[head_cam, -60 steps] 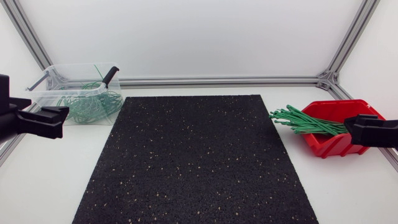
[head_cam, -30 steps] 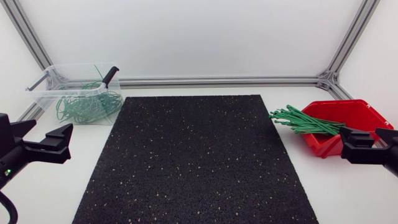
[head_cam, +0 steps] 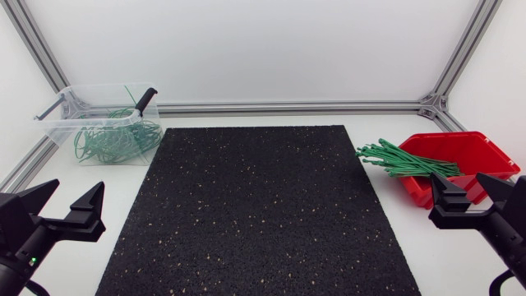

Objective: Take a green cable tie from the red box, thread the tail through the head to close it, then place it in the transparent bin on the left.

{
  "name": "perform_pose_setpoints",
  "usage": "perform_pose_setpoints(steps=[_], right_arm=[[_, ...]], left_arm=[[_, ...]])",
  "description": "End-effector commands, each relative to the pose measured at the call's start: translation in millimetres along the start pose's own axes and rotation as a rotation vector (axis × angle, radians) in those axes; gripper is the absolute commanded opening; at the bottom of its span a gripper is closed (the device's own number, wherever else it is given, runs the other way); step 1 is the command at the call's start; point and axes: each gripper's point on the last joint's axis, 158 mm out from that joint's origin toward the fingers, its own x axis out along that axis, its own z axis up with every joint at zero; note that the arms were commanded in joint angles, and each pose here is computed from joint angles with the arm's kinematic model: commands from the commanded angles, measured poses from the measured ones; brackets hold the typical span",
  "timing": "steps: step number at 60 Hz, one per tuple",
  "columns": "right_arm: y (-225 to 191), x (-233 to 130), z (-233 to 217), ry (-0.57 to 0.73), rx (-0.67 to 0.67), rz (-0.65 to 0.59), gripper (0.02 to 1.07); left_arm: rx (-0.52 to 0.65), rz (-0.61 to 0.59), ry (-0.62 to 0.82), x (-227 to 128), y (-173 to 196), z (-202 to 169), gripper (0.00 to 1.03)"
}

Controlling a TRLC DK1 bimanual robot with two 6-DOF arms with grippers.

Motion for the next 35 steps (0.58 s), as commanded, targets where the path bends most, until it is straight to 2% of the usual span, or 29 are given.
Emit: perform_pose_setpoints(steps=[1, 22, 35], right_arm=[[4.9, 2.8, -7.8, -0.023, 0.009, 0.019, 1.02], [18.9, 7.5, -17.2, -0.166, 0.035, 0.08, 1.02], [19.2, 7.6, -17.4, -0.169, 0.035, 0.081, 1.02]], left_arm=[[-0.035, 0.002, -0.021, 0.9, 0.5, -9.3, 0.99], [-0.063, -0.006, -0.082, 2.4, -1.3, -23.6, 0.96], [-0.063, -0.006, -0.082, 2.4, -1.3, -23.6, 0.96]])
